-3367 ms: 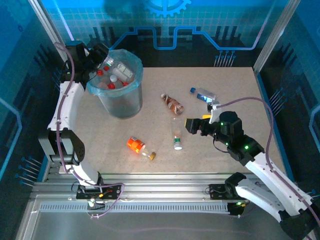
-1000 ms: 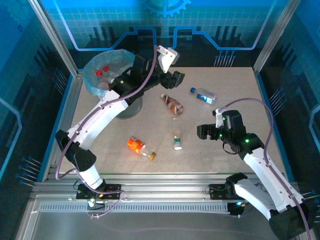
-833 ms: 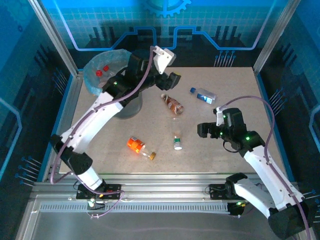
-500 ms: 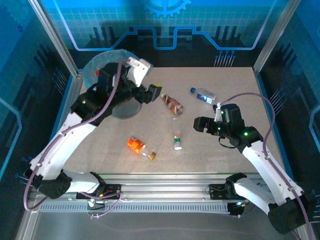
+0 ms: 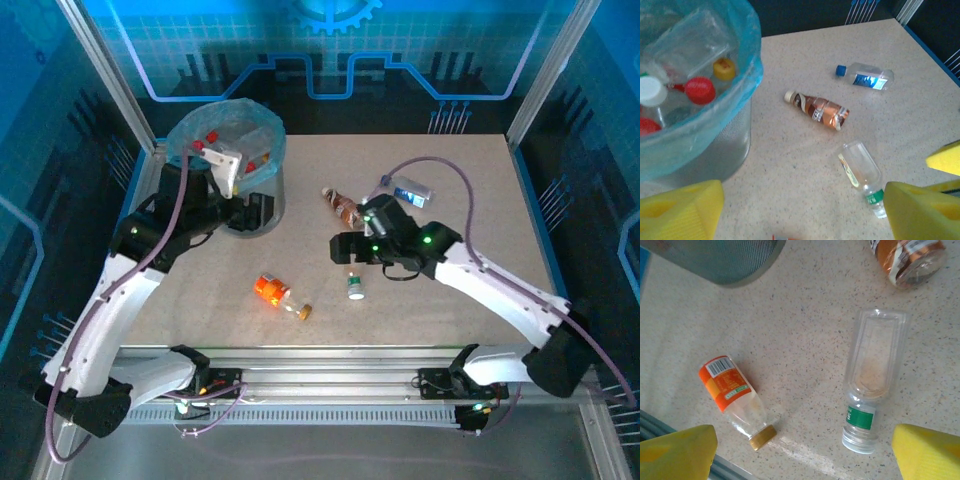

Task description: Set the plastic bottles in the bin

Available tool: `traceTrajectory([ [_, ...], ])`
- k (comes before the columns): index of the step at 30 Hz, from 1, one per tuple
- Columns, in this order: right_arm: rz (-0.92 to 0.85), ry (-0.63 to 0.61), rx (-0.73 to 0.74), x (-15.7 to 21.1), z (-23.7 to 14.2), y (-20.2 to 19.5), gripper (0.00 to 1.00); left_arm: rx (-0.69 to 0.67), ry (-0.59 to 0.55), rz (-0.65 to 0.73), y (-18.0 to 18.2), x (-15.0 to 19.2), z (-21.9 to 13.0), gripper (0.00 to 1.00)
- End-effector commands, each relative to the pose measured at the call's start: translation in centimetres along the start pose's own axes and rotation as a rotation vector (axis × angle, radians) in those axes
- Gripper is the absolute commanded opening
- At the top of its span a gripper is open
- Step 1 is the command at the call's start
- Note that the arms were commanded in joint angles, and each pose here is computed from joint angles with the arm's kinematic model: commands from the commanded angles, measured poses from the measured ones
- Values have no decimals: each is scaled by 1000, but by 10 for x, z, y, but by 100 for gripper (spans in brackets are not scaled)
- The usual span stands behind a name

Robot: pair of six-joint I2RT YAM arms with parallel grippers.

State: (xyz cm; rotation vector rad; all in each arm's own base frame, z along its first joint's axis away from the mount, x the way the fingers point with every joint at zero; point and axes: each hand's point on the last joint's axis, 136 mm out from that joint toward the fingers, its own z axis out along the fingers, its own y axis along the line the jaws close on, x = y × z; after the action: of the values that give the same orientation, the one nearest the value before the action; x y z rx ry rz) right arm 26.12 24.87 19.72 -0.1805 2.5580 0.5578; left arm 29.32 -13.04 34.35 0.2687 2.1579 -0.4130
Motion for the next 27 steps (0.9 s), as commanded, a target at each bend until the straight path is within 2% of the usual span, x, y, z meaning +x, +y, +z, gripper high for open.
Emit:
traceTrajectory([
  [1,-30,27,115,2,11,-6,91,5,90,-60,3,30,-3,84],
  [9,-101,121,353,7,49,-40,95,24,98,-99,3,52,-5,84],
  [17,-120,204,390,28,90,-52,94,38,82,-117,2,50,3,83],
  [27,-123,274,457,53,110,-68,95,76,85,-115,-5,45,6,83],
])
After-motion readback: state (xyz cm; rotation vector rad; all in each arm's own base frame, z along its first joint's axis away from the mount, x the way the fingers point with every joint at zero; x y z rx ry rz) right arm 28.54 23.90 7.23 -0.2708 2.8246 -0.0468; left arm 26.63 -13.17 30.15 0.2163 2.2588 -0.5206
